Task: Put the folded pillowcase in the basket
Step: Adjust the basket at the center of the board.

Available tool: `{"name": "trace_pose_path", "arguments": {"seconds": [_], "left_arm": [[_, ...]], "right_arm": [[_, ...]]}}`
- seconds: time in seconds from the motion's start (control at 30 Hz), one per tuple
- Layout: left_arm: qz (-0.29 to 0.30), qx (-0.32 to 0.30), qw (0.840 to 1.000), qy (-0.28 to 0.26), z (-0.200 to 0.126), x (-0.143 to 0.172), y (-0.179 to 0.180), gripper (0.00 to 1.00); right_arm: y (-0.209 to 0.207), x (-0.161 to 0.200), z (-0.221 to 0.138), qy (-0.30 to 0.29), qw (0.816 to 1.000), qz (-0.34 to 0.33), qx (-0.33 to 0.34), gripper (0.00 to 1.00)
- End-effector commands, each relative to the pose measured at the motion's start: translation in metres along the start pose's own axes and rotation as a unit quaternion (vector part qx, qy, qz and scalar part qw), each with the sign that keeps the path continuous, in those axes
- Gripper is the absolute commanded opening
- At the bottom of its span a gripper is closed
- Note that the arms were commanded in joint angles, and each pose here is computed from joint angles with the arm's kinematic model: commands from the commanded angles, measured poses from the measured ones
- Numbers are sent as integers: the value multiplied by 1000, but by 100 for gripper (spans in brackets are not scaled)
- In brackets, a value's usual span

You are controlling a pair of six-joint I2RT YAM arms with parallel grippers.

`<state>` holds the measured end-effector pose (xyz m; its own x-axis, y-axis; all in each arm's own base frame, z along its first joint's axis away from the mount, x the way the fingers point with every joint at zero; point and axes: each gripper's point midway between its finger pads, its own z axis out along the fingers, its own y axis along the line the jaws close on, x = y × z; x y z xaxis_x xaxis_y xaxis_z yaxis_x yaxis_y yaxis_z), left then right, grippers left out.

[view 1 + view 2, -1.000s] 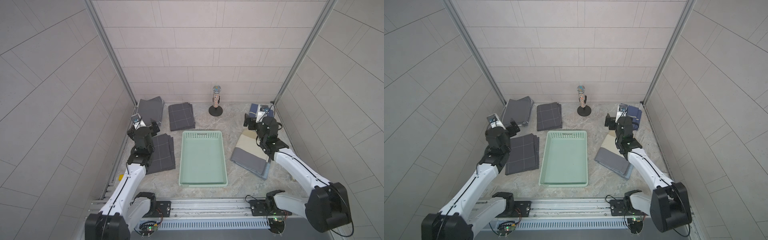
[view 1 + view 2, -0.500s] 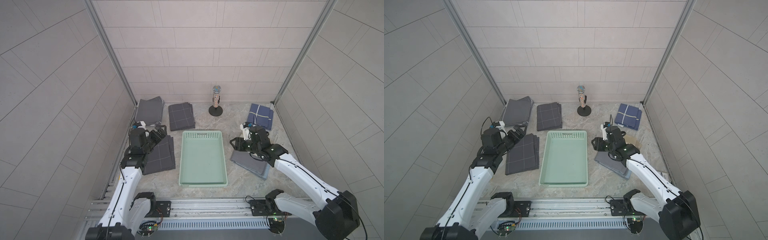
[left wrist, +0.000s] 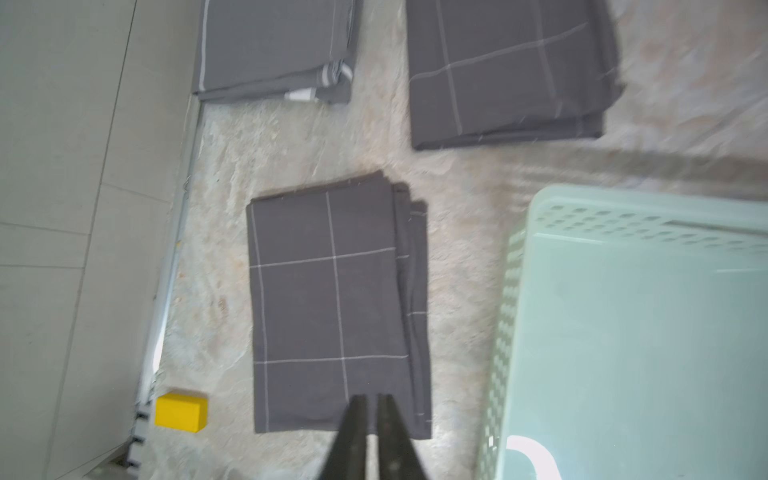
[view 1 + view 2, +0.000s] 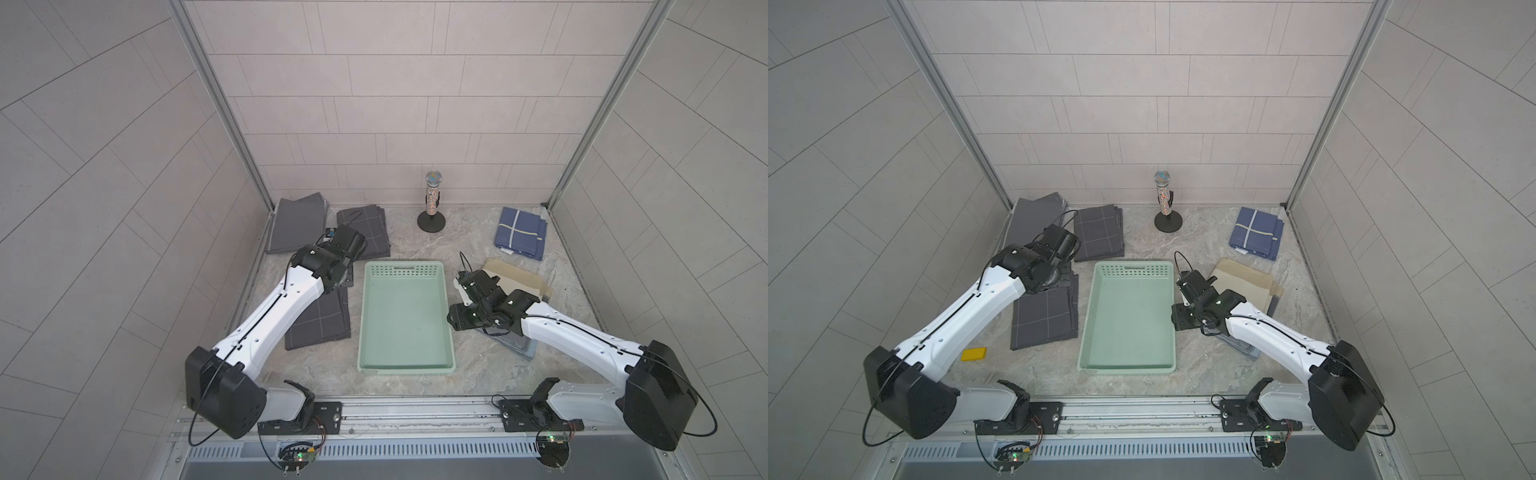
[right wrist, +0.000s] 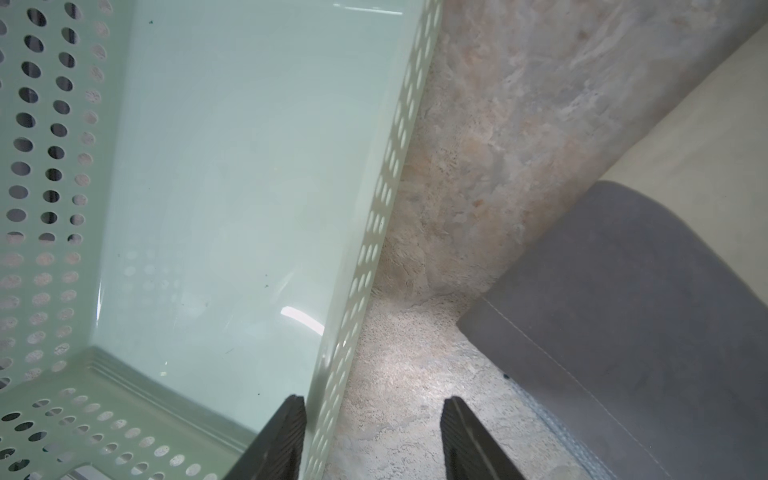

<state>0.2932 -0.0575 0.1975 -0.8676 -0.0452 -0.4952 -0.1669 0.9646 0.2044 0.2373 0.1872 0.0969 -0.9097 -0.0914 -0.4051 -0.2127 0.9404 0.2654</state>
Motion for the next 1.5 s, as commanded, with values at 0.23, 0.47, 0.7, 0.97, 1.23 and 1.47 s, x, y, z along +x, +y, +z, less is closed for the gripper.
{"name": "trace_pose_path", "arguments": {"seconds": [0.23, 0.47, 0.7, 0.97, 1.23, 1.47], "left_arm": [[-1, 80, 997, -2, -19, 30, -4, 3], [-20, 180, 983, 6, -26, 36, -36, 7], [-32, 225, 974, 8, -34, 30, -53, 28], [-41, 247, 968, 2, -41, 21, -64, 37], [-7, 251, 968, -10, -54, 5, -89, 51], [56, 254, 965, -29, -73, -9, -137, 59]], "right_arm": [[7, 23, 19, 41, 999, 8, 2, 27], [17, 7, 28, 19, 998, 63, -5, 9], [25, -23, 28, -19, 994, 110, 15, 1], [52, -37, 38, -24, 993, 118, 4, 8], [56, -23, 31, -20, 992, 126, -12, 44], [-2, -24, -40, -109, 990, 75, 58, 59]]}}
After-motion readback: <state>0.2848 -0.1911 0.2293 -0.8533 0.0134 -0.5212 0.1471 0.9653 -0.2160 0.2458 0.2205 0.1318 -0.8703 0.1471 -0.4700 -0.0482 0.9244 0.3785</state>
